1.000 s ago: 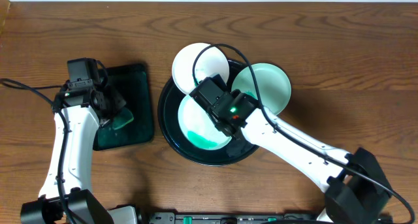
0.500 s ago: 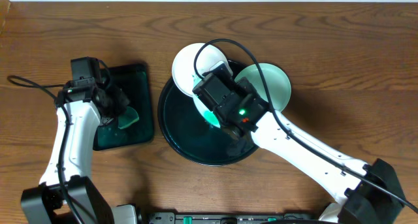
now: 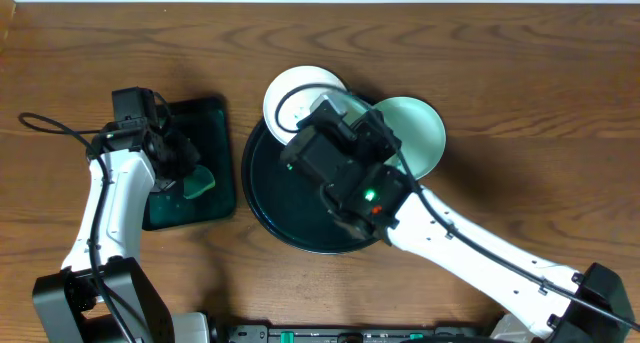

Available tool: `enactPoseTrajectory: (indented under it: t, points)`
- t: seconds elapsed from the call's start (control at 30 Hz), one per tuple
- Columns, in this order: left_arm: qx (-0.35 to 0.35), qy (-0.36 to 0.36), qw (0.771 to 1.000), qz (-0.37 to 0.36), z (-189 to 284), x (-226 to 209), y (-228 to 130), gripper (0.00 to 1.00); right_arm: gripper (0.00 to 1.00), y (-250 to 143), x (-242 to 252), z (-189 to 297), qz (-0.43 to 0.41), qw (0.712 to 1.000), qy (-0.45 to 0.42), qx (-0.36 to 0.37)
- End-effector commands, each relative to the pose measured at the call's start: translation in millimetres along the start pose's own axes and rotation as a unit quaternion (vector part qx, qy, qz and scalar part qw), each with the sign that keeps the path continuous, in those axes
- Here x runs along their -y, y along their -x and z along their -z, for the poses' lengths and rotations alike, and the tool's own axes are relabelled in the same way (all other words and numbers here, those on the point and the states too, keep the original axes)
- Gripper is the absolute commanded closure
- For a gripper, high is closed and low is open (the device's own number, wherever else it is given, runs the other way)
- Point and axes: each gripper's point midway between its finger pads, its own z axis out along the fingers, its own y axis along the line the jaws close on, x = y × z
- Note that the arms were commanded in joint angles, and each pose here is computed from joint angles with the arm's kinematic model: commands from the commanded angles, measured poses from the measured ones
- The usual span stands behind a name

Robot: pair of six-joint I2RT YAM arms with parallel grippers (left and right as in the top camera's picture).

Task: Clean dirty plates on tray and stack at the side
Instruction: 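Lift the pale green plate off the tray with the right gripper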

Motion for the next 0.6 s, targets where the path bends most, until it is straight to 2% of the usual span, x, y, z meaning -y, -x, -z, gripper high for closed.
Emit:
enactPoseTrajectory:
  t: [0.0,0.23,0.57]
  points:
    - [0.001,-0.001,1.000,-0.008,0.9,0.1,0.1,0.93,0.99,2.2,33.9,18.7,0.042,0.995,-0.093,-0.003]
    - [0.001,-0.001,1.000,-0.008,0.9,0.0,0.3,0.93,0.99,7.1,41.2,39.5,0.069,0.988,-0.140,0.003]
    - [0.001,-0.001,1.000,-0.008,0.9,0.0,0.3,0.93,0.99,11.5,31.9,44.2,0.060,0.990,-0.123,0.018]
